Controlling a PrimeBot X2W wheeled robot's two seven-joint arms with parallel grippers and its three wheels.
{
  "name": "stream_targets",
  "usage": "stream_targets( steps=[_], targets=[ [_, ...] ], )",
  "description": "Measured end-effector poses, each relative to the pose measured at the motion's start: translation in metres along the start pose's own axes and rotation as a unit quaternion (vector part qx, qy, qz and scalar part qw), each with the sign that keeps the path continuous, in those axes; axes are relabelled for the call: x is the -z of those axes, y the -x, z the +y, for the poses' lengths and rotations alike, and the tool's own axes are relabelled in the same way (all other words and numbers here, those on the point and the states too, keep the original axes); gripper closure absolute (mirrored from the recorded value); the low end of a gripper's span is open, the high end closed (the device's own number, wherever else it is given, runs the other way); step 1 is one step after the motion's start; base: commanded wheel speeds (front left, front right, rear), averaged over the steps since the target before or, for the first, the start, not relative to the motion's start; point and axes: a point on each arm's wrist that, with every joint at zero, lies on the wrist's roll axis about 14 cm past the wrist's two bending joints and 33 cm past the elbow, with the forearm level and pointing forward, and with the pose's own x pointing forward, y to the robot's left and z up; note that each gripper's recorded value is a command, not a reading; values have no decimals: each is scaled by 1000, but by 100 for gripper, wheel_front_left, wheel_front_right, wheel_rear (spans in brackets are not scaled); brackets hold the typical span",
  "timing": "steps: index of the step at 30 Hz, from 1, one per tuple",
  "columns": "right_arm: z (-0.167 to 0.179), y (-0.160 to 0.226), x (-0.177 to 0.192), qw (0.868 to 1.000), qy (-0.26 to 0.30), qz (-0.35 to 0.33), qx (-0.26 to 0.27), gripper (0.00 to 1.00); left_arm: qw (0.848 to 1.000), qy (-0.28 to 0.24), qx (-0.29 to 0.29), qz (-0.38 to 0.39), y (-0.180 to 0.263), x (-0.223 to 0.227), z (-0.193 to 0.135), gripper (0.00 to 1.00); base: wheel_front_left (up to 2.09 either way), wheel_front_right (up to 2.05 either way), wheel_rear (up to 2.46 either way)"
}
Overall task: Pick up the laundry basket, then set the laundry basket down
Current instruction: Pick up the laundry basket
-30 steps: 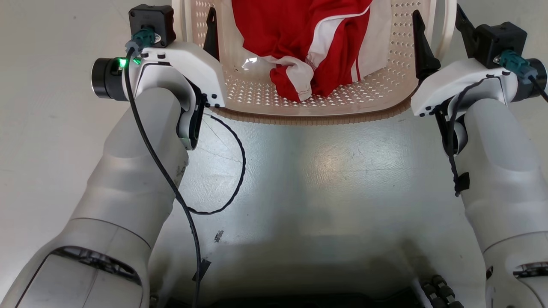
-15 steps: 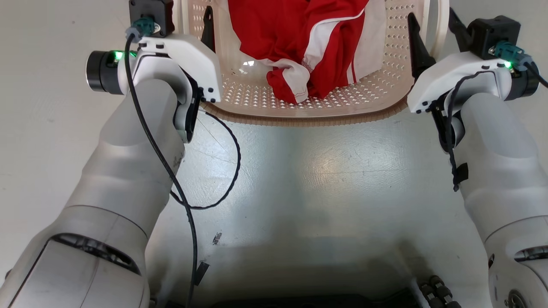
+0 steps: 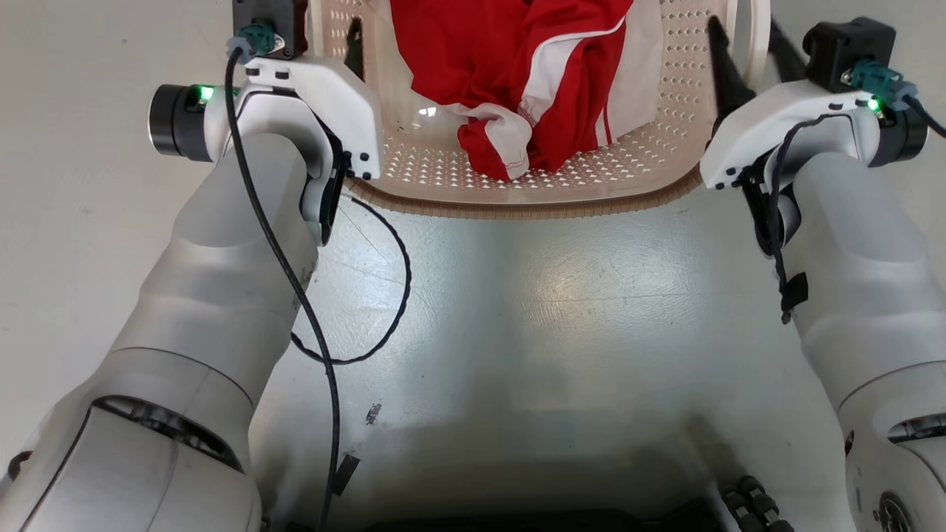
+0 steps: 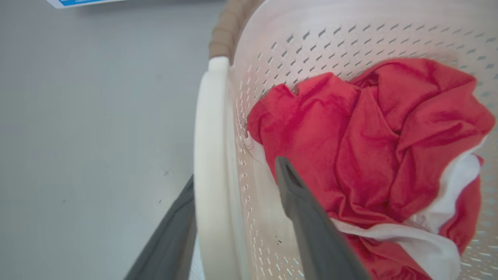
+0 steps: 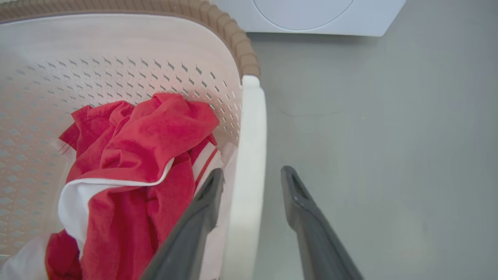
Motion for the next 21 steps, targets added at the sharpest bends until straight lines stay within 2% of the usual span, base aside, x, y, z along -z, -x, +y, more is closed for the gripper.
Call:
stream_targets(
  steps=[14, 21],
  targets=[
    [10, 21, -2, 1000, 17, 19, -15, 100, 1000, -5, -5, 3, 22, -5, -2, 100, 0, 0, 0],
    [16, 50, -5, 999, 20, 35, -24, 100, 1000, -5, -11, 11, 50, -3, -5, 100, 0, 0, 0]
  ],
)
